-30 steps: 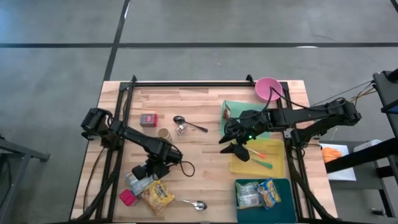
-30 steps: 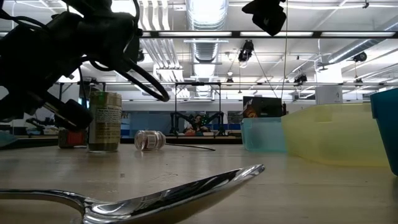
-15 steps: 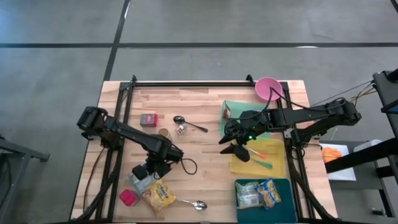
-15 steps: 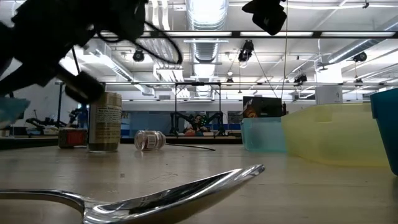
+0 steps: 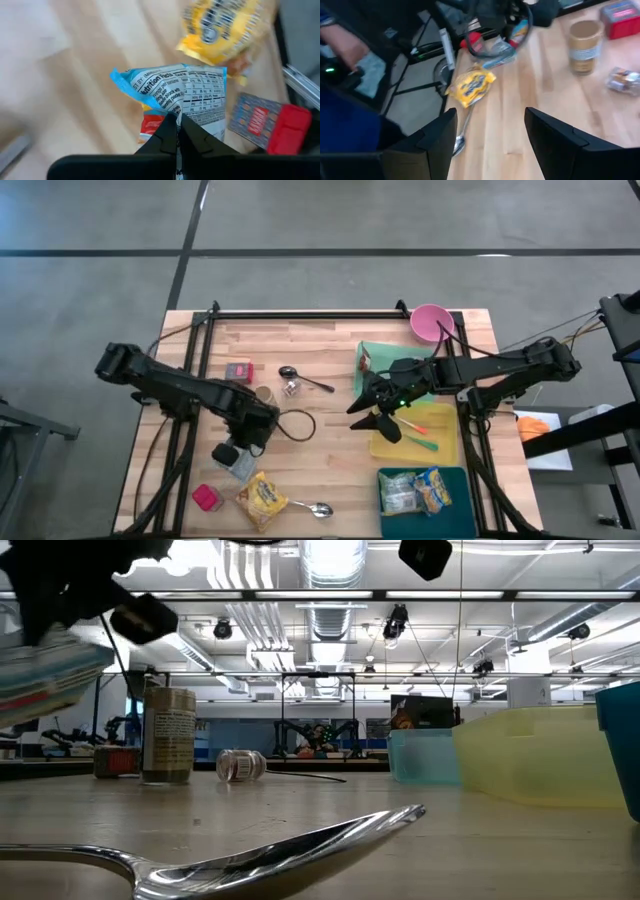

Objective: Pick & Place Food Item
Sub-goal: Put the light blue noodle pack into the blue bin

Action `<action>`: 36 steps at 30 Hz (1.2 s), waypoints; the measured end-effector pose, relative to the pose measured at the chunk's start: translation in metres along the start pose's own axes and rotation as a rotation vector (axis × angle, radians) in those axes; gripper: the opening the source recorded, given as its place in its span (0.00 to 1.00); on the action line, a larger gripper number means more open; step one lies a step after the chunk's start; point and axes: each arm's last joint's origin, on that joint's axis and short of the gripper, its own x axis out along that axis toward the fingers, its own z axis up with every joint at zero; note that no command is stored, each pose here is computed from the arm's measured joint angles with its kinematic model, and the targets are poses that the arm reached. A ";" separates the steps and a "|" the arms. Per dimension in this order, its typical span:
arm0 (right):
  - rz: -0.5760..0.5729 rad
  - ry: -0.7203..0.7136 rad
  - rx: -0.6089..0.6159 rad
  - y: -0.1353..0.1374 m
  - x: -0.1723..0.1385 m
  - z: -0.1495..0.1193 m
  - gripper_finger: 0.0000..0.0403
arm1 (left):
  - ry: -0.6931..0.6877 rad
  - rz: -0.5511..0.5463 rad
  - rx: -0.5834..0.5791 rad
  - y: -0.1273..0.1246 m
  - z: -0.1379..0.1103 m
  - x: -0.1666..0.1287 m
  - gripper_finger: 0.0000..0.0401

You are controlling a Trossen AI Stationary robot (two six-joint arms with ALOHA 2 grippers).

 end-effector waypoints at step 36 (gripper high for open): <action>-0.173 -0.156 0.446 -0.015 0.034 0.016 0.57 | -0.904 0.364 -0.453 0.035 0.037 -0.074 0.00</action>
